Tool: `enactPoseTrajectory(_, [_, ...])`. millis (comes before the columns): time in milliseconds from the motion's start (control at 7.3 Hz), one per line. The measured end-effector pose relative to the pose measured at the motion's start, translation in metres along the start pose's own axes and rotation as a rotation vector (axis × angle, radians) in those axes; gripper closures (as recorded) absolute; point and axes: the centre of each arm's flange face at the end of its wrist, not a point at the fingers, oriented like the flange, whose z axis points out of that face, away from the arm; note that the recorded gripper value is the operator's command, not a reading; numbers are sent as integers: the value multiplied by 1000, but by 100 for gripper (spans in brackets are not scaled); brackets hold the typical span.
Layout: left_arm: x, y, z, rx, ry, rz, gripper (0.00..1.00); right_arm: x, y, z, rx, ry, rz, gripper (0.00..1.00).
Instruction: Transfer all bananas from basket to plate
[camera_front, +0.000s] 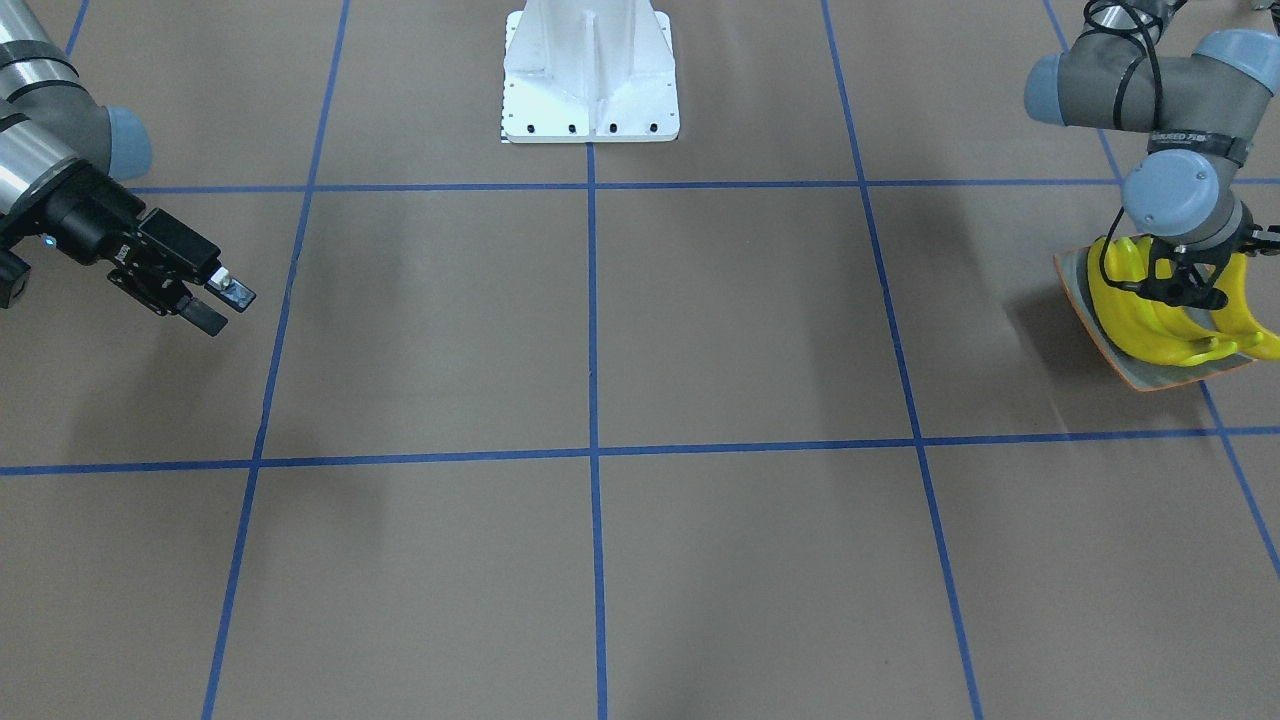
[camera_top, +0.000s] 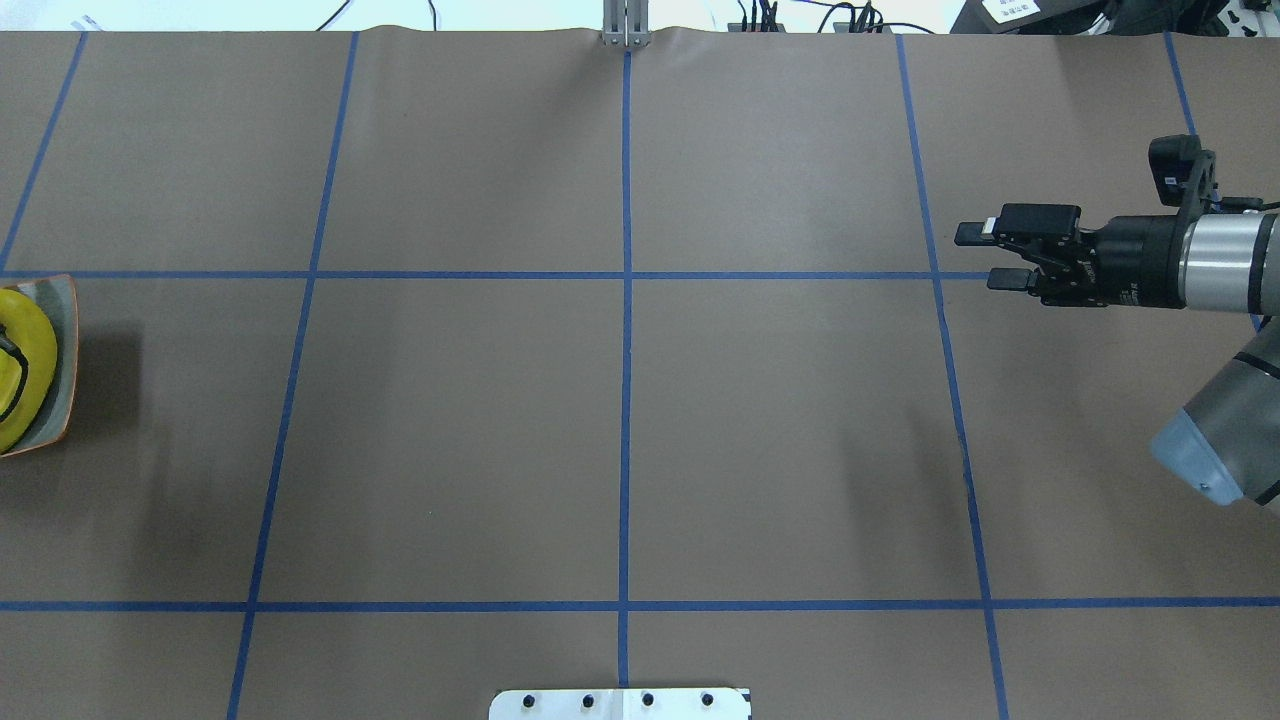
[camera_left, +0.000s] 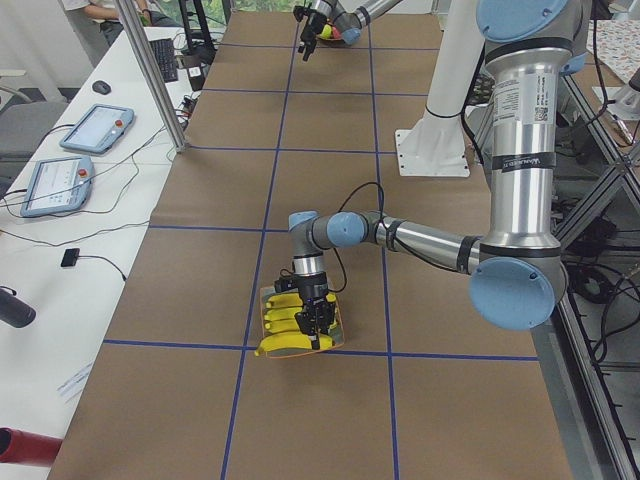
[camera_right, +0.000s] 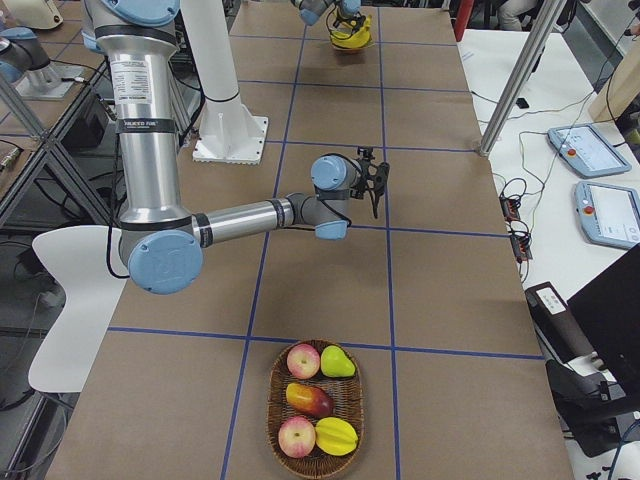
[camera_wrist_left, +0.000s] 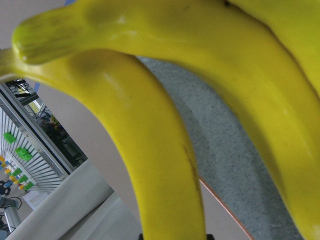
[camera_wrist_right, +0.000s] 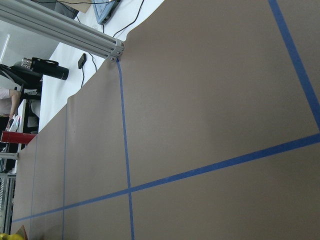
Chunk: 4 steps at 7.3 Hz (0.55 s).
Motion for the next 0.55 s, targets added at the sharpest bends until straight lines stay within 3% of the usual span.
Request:
enactPoseTrajectory(137, [2, -2, -1, 1, 8, 3, 1, -1, 0, 0, 0, -2, -1, 0])
enactPoseTrajectory(548, [8, -8, -16, 28, 49, 6, 1, -5, -2, -4, 3, -7, -3, 0])
